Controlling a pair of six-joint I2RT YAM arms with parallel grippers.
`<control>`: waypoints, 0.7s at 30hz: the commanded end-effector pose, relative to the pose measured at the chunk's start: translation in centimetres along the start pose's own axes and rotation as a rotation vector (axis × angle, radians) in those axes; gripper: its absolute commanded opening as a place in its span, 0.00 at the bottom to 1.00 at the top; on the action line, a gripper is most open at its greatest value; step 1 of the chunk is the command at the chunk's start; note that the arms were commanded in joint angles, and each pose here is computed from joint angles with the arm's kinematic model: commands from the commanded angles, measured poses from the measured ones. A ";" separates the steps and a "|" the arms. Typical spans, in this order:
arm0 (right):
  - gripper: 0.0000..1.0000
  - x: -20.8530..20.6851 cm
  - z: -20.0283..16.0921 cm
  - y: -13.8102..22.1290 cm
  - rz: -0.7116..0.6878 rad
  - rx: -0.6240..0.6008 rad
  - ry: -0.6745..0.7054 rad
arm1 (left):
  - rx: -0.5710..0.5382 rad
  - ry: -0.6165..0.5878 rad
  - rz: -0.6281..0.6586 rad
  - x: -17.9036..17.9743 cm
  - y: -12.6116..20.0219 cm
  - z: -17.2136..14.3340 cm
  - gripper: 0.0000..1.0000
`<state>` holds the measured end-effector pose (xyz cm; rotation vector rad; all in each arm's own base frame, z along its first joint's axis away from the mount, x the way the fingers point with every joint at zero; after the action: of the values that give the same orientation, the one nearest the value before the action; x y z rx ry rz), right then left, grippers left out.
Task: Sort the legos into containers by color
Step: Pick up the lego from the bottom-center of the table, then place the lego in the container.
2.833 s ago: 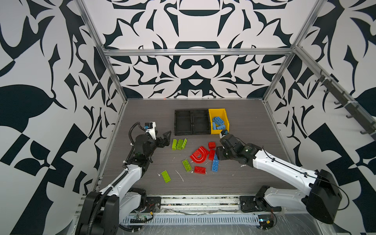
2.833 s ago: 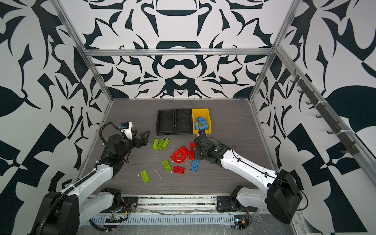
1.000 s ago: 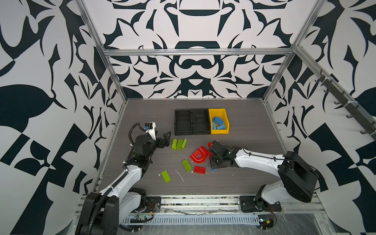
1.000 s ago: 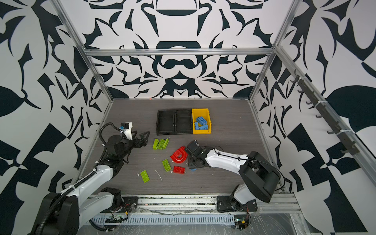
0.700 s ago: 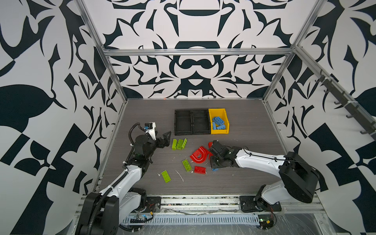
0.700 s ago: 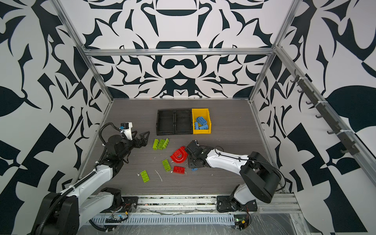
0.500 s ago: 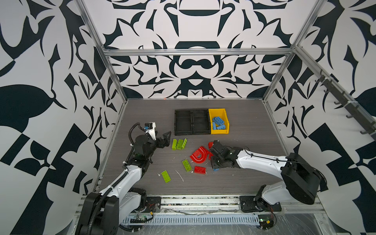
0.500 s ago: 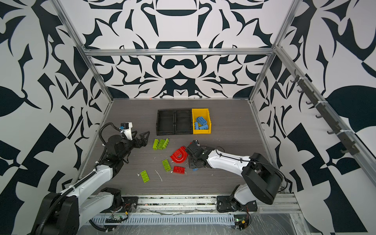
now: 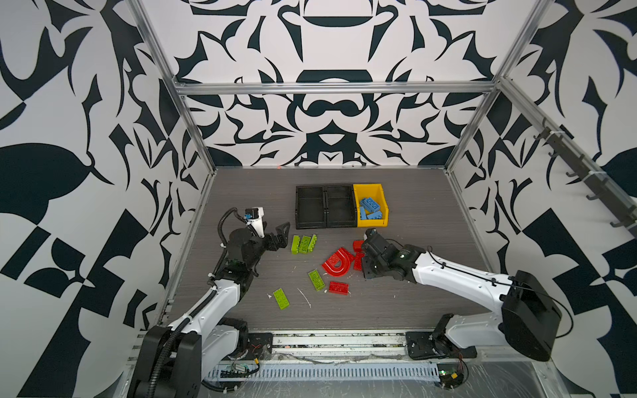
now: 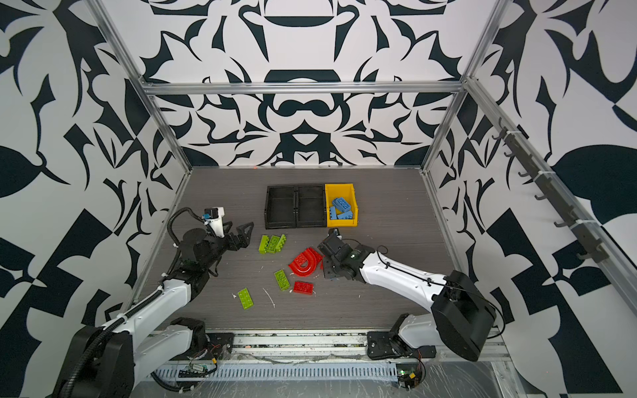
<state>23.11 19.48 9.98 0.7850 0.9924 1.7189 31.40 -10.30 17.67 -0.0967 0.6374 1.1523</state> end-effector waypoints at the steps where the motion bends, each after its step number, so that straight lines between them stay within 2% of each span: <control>1: 0.24 -0.7 3.5 1.7 0.017 -0.090 0.016 | -0.006 0.005 0.001 0.1 0.2 -0.2 0.99; 9: 0.24 -3.3 8.5 3.2 0.026 -0.209 -0.003 | 0.001 0.007 0.004 0.2 0.0 -0.3 0.99; 21: 0.25 -7.5 16.3 1.7 0.037 -0.269 -0.002 | -0.008 0.000 0.012 0.4 0.0 -0.3 0.99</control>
<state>36.79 15.43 16.03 0.7089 0.7741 1.7553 31.46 -10.20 17.60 -0.0963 0.6369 1.1598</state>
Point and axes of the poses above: each gripper's point midway between its finger pads, its own y axis back along the fingers, its own x axis along the line the jaws close on, z = x × y, the point moved 2 cm from there along y, back along the fingers, and after that the axes turned 10 degrees about y, right-handed, at the moved point
